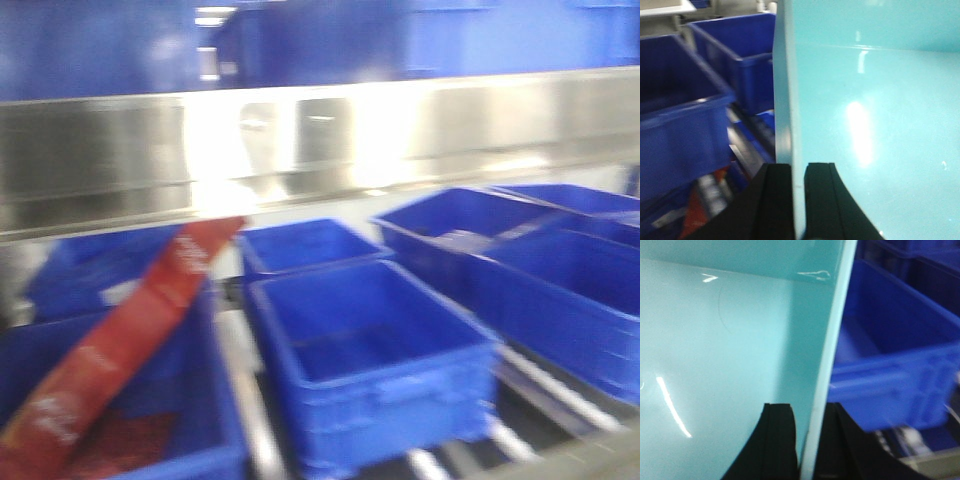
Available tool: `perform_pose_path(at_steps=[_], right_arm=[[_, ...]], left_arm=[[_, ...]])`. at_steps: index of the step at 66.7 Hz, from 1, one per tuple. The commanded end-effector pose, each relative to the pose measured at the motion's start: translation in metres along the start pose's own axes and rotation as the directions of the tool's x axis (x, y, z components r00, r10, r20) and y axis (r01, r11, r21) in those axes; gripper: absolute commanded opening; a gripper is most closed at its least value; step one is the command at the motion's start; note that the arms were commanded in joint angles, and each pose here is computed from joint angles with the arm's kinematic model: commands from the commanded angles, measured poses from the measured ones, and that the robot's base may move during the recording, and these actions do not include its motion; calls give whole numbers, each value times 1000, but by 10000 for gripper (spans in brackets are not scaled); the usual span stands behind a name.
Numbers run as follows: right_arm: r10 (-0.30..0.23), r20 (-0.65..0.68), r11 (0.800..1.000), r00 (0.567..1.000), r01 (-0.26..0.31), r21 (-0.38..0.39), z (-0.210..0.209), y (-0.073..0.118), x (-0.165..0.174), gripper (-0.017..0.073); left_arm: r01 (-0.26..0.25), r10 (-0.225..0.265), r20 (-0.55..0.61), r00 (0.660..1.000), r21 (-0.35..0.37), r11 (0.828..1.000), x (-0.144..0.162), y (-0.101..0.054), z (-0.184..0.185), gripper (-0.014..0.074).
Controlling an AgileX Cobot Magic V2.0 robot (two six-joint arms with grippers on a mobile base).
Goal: Fetch blue bin and place on conveyor start
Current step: 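Hold the teal bin with both grippers while driving to the red conveyor table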
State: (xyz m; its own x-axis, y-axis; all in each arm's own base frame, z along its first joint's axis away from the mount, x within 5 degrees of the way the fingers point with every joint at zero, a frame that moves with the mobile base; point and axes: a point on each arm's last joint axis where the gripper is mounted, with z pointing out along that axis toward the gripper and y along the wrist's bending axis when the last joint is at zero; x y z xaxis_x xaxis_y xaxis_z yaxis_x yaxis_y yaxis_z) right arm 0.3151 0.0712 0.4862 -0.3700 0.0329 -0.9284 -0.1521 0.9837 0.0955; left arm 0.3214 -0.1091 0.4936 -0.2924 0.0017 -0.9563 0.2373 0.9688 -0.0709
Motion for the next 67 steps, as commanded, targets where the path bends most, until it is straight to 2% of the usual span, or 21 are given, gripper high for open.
perform_pose_path(at_steps=[1, 67], right_arm=[[10, 97, 999, 995, -5, -52, -7, 7, -10, -153], [10, 101, 999, 995, -5, -52, -7, 7, -11, -153]], left_arm=[[49, -53, 70, 996, 68, 997, -10, -9, -8, -111], [49, -54, 72, 996, 68, 996, -10, -9, -8, -111]])
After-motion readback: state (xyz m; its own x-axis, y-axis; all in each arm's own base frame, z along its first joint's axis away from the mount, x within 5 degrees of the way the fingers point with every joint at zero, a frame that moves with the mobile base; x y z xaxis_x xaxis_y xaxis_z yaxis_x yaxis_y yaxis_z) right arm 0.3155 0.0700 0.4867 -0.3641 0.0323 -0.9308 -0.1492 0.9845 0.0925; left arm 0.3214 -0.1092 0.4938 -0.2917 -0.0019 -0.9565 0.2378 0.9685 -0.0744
